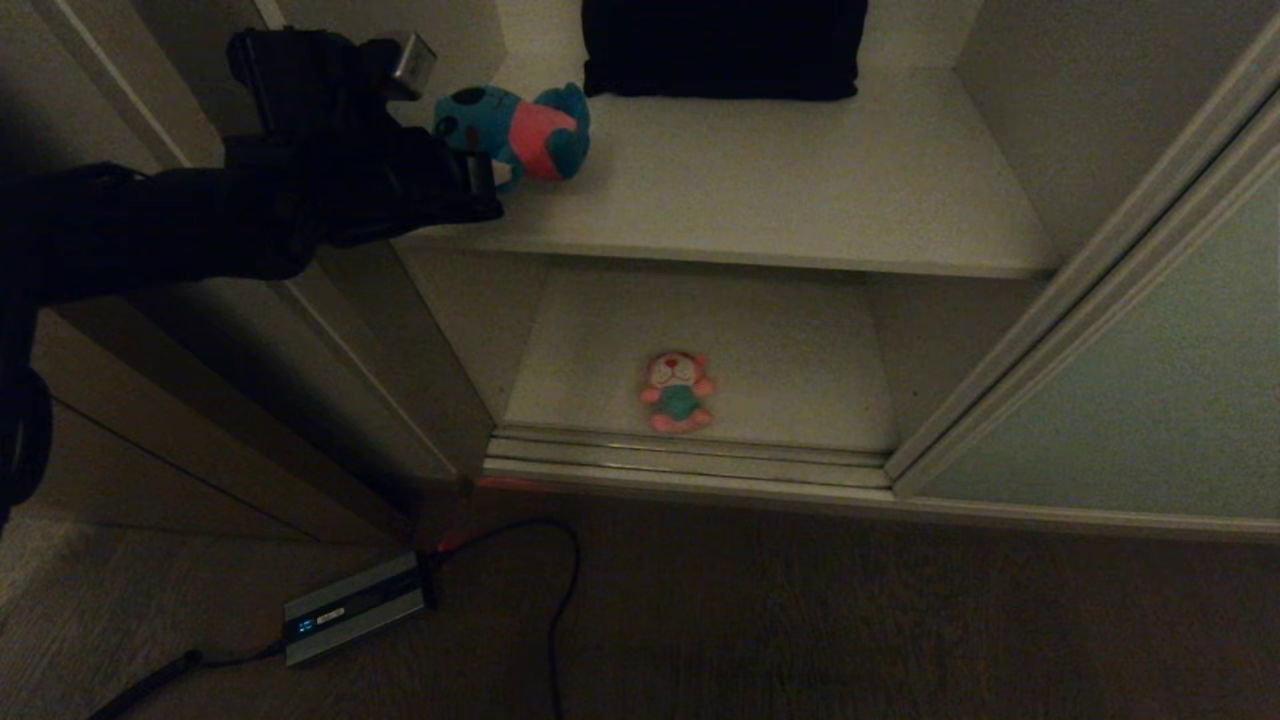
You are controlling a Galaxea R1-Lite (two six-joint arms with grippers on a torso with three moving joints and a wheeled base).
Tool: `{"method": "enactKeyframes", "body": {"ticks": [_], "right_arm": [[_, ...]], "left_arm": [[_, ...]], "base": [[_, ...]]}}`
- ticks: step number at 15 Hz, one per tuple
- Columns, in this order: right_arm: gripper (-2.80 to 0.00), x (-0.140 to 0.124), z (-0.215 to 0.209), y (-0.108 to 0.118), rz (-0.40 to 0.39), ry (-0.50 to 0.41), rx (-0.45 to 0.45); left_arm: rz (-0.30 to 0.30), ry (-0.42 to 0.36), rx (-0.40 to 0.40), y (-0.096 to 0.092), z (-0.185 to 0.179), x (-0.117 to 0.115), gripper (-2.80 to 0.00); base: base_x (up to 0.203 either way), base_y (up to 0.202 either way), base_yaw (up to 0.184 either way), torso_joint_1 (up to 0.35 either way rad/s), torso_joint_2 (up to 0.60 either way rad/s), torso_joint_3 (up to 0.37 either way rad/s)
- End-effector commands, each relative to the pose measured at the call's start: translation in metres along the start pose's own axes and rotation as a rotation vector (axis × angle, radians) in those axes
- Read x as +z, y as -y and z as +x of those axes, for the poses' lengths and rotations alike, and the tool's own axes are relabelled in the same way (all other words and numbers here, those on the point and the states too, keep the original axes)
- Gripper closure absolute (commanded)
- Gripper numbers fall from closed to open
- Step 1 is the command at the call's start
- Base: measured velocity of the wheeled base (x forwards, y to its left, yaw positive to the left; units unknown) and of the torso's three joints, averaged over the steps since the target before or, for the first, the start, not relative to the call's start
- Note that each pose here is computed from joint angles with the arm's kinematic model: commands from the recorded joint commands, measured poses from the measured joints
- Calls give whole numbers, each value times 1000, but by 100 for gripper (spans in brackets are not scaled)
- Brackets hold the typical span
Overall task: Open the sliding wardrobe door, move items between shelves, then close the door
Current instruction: Place the blue doll on the higher shelf
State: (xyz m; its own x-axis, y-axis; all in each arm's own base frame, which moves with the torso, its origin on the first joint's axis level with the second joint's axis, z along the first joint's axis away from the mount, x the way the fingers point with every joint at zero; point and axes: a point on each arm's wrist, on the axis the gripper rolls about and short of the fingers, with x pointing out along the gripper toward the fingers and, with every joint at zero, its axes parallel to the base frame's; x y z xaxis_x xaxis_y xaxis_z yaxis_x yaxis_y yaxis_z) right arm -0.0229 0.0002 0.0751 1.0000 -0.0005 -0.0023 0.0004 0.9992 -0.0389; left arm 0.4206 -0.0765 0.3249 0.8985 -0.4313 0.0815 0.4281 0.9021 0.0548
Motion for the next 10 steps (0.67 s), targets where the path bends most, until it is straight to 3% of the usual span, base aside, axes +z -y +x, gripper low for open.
{"method": "enactKeyframes", "body": {"ticks": [1,6,10], "right_arm": [[0,-1,0,0,-1,-4,1],[0,-1,0,0,-1,-4,1],[0,-1,0,0,-1,-4,1]], "left_arm": [[-5,-17,-10,1,18,-24,0],[14,49,45,0,40,-50,0],[28,97,53,-1,40,-44,0]], "base": [[0,0,0,0,0,0],[0,0,0,0,0,0],[0,0,0,0,0,0]]}}
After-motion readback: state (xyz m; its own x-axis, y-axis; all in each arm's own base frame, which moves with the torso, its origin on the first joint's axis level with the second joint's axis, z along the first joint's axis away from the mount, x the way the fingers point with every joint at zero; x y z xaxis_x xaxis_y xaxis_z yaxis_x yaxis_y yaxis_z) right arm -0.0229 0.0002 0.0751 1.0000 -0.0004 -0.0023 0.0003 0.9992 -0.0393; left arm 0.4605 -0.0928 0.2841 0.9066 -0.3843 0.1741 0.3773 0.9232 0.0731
